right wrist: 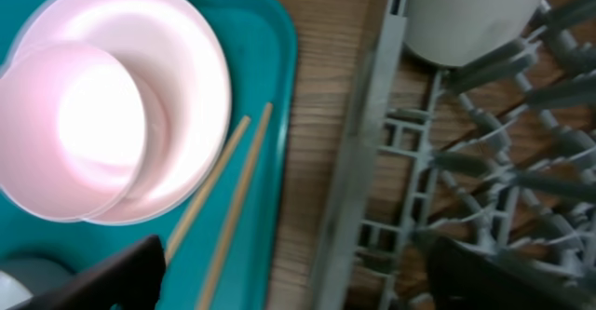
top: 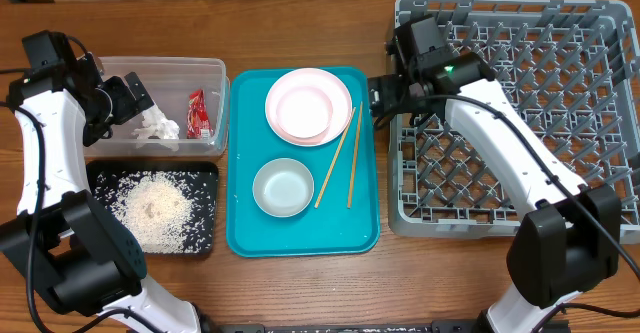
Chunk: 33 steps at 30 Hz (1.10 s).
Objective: Sort waste into correct bins and load items into the dishwasher
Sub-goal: 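Withdraw right gripper from cup toward front of dish rack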
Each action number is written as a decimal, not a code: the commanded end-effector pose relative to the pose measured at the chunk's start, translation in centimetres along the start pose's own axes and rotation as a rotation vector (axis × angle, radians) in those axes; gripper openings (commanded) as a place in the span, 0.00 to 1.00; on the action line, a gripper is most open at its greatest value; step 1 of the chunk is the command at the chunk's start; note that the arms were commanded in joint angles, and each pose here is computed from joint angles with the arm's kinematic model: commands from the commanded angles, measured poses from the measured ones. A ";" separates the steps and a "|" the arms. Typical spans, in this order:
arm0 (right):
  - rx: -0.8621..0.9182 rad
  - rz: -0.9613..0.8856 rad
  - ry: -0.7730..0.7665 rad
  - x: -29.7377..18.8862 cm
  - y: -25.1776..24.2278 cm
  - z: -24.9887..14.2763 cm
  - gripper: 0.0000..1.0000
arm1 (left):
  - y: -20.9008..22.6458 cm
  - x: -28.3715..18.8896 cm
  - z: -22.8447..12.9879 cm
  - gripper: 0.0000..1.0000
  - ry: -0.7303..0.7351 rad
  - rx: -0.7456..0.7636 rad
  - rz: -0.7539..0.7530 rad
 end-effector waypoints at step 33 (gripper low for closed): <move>0.113 0.039 0.062 3.7 -0.6 -2.8 0.30 | -0.6 -1.7 0.4 1.00 -0.045 0.033 -0.009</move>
Point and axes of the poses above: each gripper's point midway between its finger pads, its own x axis out along the fingers, its own y axis along the line the jaws close on, z = x × y, the point moved 8 cm from there along -x, back along the fingers, and after that the axes turned 6 degrees about -x, right-handed, at the moved point
